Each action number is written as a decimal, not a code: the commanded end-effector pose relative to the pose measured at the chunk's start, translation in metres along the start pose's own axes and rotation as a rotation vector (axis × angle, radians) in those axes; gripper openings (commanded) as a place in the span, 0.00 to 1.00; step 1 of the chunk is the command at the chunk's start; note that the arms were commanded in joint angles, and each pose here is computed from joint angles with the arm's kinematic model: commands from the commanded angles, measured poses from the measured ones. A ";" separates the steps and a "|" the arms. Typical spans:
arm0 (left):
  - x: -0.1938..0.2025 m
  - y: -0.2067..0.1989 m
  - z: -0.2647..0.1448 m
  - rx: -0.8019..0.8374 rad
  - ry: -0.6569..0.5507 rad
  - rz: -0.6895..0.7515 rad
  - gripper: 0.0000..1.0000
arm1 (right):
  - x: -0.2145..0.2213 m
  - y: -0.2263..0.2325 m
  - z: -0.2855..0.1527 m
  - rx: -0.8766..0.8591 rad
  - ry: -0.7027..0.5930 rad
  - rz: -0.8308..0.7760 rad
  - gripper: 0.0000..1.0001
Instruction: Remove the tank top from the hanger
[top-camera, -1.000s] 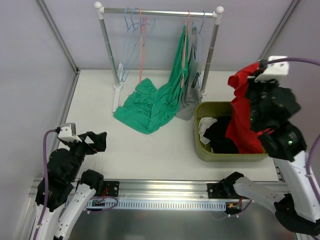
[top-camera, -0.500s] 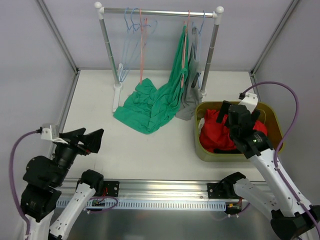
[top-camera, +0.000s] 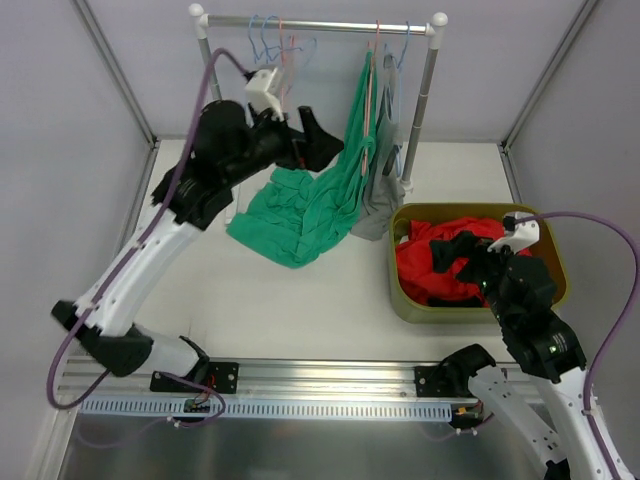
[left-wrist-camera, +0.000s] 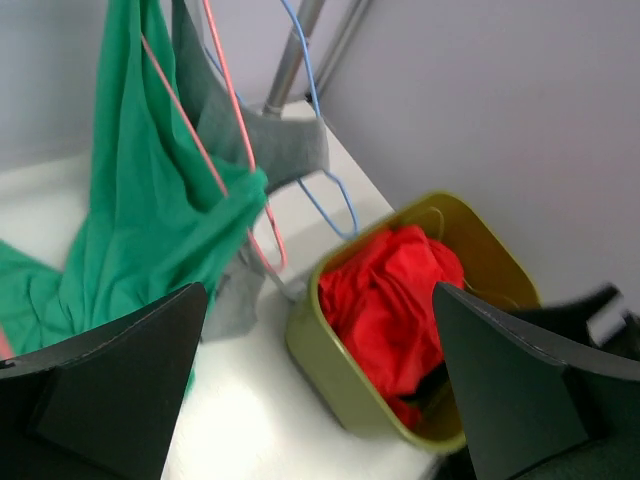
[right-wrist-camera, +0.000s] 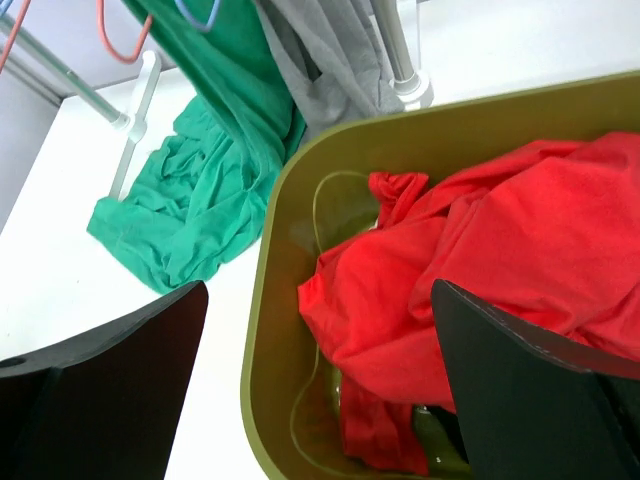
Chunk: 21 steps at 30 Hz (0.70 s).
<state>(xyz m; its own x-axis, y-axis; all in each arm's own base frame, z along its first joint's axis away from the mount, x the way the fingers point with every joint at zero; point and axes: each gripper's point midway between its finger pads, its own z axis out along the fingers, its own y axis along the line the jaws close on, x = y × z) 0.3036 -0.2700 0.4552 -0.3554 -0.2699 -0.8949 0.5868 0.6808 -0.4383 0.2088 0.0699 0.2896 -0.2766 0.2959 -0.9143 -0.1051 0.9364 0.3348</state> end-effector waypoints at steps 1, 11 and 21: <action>-0.040 -0.002 0.041 -0.030 -0.102 0.126 0.99 | 0.005 0.002 -0.013 -0.053 -0.030 0.014 1.00; -0.034 0.021 0.178 -0.040 -0.110 0.215 0.95 | 0.019 0.020 -0.031 -0.195 0.010 0.011 0.99; 0.006 0.057 0.218 -0.123 -0.063 0.189 0.48 | 0.014 0.003 -0.054 -0.158 -0.026 -0.087 1.00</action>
<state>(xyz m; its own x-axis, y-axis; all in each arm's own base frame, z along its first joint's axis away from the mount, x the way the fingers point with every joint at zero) 0.4911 -0.3911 0.3551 -0.3176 -0.0990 -0.9431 0.5458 0.7942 -0.2672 0.1608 0.0728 0.2698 -0.2966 0.2355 -0.9255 -0.2542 0.9147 0.3142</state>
